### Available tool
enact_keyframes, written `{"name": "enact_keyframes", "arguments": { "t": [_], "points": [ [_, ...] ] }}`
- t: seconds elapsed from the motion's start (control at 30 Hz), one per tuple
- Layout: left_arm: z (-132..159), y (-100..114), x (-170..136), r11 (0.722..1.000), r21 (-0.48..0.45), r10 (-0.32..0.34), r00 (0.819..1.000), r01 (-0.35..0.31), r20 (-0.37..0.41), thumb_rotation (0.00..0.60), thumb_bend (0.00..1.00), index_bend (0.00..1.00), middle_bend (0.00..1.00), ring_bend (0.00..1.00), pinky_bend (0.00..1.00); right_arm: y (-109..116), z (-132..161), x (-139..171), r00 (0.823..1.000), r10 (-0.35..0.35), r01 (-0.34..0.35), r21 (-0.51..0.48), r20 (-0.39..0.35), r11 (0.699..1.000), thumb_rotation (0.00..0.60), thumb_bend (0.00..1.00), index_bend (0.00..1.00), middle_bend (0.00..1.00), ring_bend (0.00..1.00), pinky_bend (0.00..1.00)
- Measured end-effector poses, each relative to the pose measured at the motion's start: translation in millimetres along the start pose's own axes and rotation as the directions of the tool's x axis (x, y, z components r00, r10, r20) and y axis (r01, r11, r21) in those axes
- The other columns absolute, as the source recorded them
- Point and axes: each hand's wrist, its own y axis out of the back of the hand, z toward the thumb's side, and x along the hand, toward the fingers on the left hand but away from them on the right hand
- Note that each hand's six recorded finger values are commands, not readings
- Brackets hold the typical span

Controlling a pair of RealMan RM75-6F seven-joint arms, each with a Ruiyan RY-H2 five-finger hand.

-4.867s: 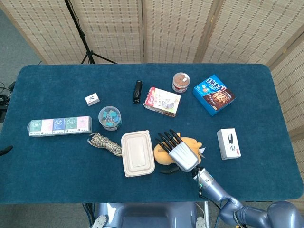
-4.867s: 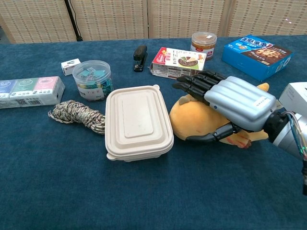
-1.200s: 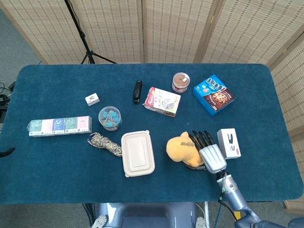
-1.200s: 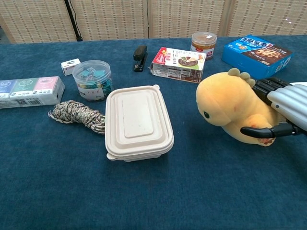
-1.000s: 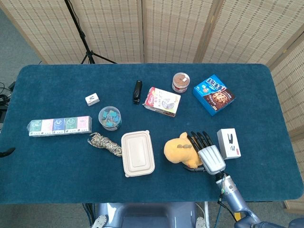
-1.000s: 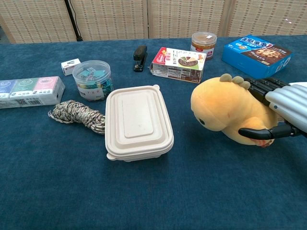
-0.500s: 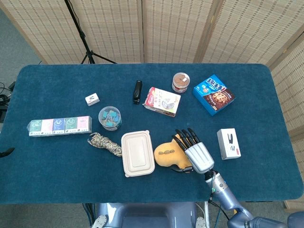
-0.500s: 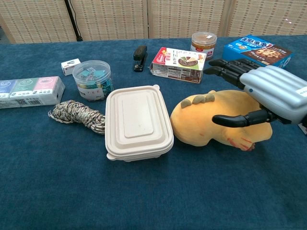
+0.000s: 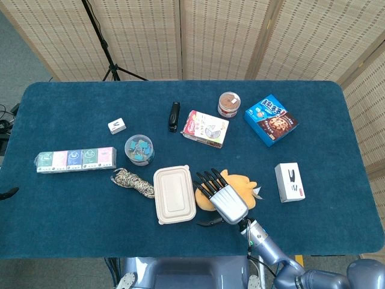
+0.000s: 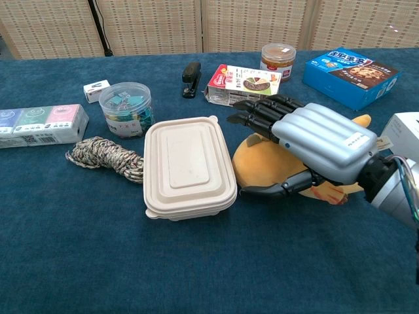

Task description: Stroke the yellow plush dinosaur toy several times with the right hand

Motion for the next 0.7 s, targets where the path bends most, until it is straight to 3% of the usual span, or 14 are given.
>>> {"name": "enact_keyframes", "arguments": {
  "t": [0.13,0.7],
  "points": [
    [-0.2,-0.6,-0.2,1.0,0.003,-0.002,1.0,0.002,0.0,0.6,0.0,0.0,0.0,0.0,0.0,-6.9,-3.8,2.3,1.0,0.011,-0.011,0.014,0.013,1.0,0.0,0.0,0.0,0.0,0.0,0.0],
    [2.5,-3.2,-0.5,1.0,0.016,-0.003,1.0,0.003,0.0,0.6,0.0,0.0,0.0,0.0,0.0,-15.7,-55.9,42.0,0.978,0.029,-0.02,-0.045,0.208,0.999,0.0,0.0,0.0,0.0,0.0,0.0]
  ]
}}
